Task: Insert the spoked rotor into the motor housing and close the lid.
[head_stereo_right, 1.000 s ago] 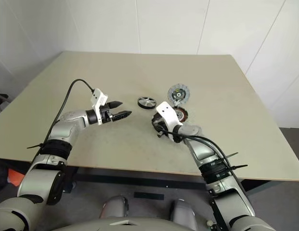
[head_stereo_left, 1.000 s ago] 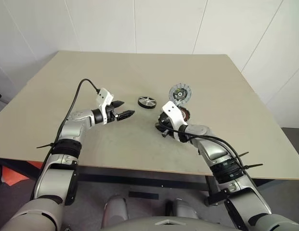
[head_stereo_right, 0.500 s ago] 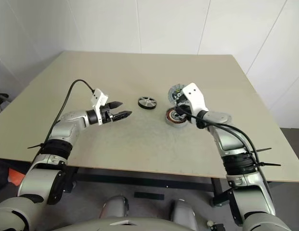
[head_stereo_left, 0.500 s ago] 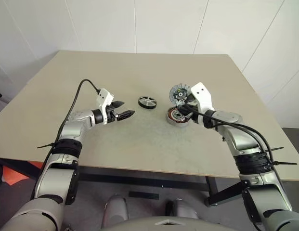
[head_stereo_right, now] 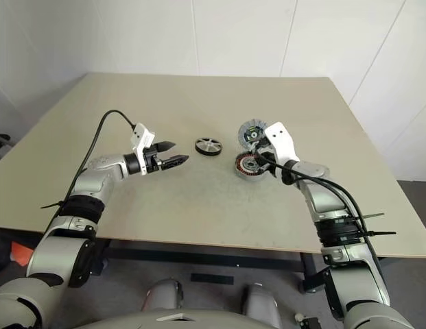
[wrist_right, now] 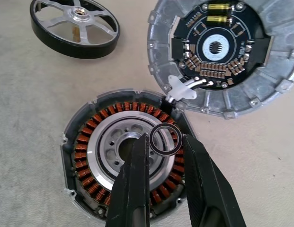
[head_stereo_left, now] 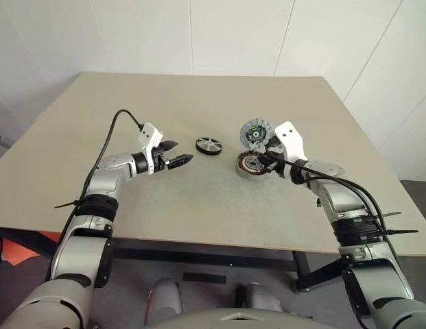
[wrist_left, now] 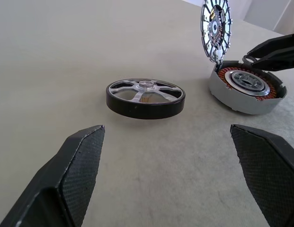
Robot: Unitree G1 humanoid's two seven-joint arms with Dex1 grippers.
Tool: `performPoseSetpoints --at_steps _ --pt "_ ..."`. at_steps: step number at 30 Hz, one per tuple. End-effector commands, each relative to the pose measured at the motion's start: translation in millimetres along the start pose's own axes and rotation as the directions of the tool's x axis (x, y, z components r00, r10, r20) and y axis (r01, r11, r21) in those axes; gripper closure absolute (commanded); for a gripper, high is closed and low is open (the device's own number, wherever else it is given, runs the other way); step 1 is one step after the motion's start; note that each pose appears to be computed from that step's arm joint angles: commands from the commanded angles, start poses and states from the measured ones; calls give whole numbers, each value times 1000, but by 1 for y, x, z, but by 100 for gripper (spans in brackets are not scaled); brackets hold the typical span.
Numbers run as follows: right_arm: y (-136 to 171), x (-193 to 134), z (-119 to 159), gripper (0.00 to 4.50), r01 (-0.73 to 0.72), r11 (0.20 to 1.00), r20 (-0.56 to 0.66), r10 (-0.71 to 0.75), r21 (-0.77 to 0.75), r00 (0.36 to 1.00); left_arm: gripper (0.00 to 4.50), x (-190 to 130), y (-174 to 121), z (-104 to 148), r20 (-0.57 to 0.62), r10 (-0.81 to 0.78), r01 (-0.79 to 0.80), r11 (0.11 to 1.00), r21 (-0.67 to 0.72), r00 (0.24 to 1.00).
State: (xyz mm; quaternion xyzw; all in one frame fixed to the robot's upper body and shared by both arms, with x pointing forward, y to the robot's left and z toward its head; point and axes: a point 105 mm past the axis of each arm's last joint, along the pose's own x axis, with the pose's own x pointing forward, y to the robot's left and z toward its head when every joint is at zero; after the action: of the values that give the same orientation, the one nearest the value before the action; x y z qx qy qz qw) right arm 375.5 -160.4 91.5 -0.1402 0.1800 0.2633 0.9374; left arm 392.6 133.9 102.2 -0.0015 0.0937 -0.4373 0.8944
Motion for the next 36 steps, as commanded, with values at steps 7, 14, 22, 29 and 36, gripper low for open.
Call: performPoseSetpoints --at_steps 7,14,22,29,36 --pt "8 1 13 380 -17 999 43 18 -31 999 0 -3 4 16 41 12 -14 999 45 999" --pt "10 0 6 380 -17 999 26 17 -27 1000 0 -4 5 16 39 13 -15 999 48 999" --pt "17 0 0 380 -45 999 11 45 -4 999 0 -4 5 16 38 16 -18 999 48 999" --pt "8 -2 8 149 1 999 34 1 -44 999 0 -4 6 16 37 19 -21 999 49 999" --pt "-3 -7 23 118 37 998 76 -34 -42 997 0 -4 6 16 37 18 -20 999 49 999"
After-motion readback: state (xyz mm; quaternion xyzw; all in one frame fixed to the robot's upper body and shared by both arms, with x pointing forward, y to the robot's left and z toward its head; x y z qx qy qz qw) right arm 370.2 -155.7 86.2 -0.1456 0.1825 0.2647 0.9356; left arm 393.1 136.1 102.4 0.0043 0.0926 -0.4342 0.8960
